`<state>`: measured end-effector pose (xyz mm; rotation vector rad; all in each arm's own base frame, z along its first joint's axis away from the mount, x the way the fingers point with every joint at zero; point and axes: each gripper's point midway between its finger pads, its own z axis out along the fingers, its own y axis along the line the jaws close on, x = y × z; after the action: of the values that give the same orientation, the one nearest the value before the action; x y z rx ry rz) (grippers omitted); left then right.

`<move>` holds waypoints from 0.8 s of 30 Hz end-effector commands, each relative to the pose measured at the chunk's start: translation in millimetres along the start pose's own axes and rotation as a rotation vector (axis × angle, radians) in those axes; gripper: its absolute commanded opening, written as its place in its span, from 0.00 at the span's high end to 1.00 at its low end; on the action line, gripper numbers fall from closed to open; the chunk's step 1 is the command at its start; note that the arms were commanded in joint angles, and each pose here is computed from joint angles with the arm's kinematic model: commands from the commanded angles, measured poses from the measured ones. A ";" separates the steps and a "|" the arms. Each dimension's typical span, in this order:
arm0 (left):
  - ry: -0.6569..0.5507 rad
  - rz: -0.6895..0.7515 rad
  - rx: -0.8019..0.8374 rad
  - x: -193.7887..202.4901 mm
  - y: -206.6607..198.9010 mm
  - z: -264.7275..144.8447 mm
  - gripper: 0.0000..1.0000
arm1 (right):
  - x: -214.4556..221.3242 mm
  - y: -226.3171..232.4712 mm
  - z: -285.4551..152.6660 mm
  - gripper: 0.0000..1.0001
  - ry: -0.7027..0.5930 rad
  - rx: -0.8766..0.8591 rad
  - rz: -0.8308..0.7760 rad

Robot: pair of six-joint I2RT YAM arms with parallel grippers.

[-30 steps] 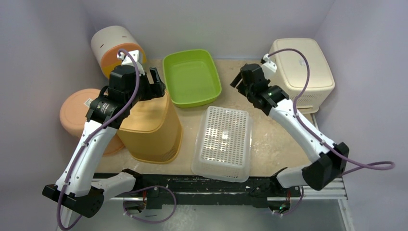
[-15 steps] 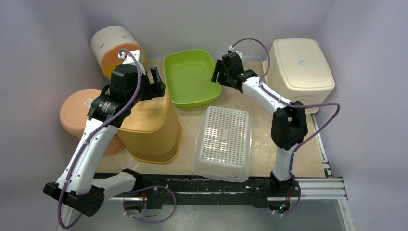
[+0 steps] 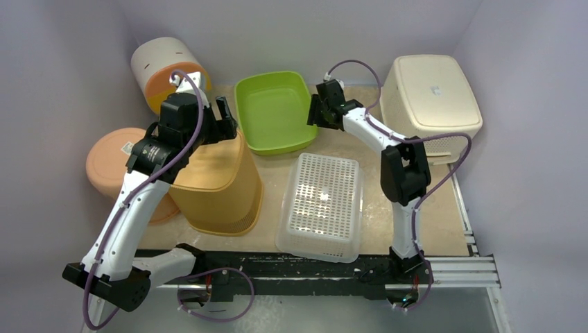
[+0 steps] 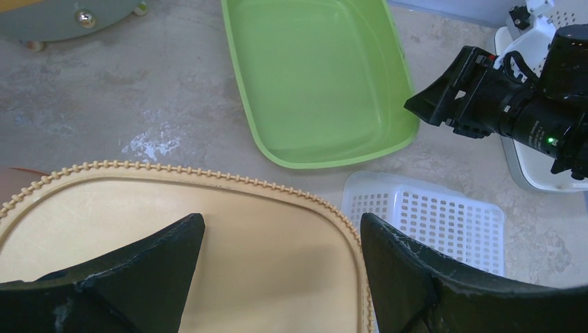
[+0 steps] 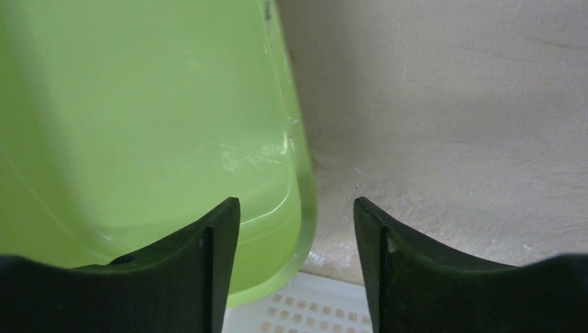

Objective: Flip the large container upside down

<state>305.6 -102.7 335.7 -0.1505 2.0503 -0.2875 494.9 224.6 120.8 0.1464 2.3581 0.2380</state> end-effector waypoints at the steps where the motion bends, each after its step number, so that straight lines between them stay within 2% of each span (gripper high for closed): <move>1: -0.025 -0.004 -0.018 -7.1 1.4 -1.6 0.20 | -12.0 -12.1 6.4 0.44 -0.019 0.030 -0.022; 2: -0.022 -0.004 -0.021 -6.3 1.9 -1.2 0.20 | -12.3 -13.3 9.8 0.48 -0.020 0.025 -0.024; 12: 0.005 -0.006 -0.047 -2.6 4.7 2.2 0.20 | -8.3 -12.3 37.5 0.60 0.007 -0.075 -0.014; 14: 0.004 -0.003 -0.054 -3.6 5.7 2.7 0.20 | -5.6 -10.1 40.6 0.70 0.015 -0.099 -0.016; 17: 0.002 -0.001 -0.055 -5.4 5.1 3.8 0.20 | -5.0 -10.0 40.9 0.97 0.021 -0.115 -0.015; 18: 0.002 0.000 -0.055 -6.0 4.7 4.3 0.20 | -7.6 -12.1 38.6 1.00 0.013 -0.104 -0.014; 24: -0.011 0.004 -0.045 -11.5 1.9 5.0 0.20 | -48.7 -25.3 5.5 1.00 -0.130 -0.041 -0.026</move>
<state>313.4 -97.7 327.9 -0.1732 2.0815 -0.2265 517.9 210.0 75.2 0.0933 2.4024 0.3019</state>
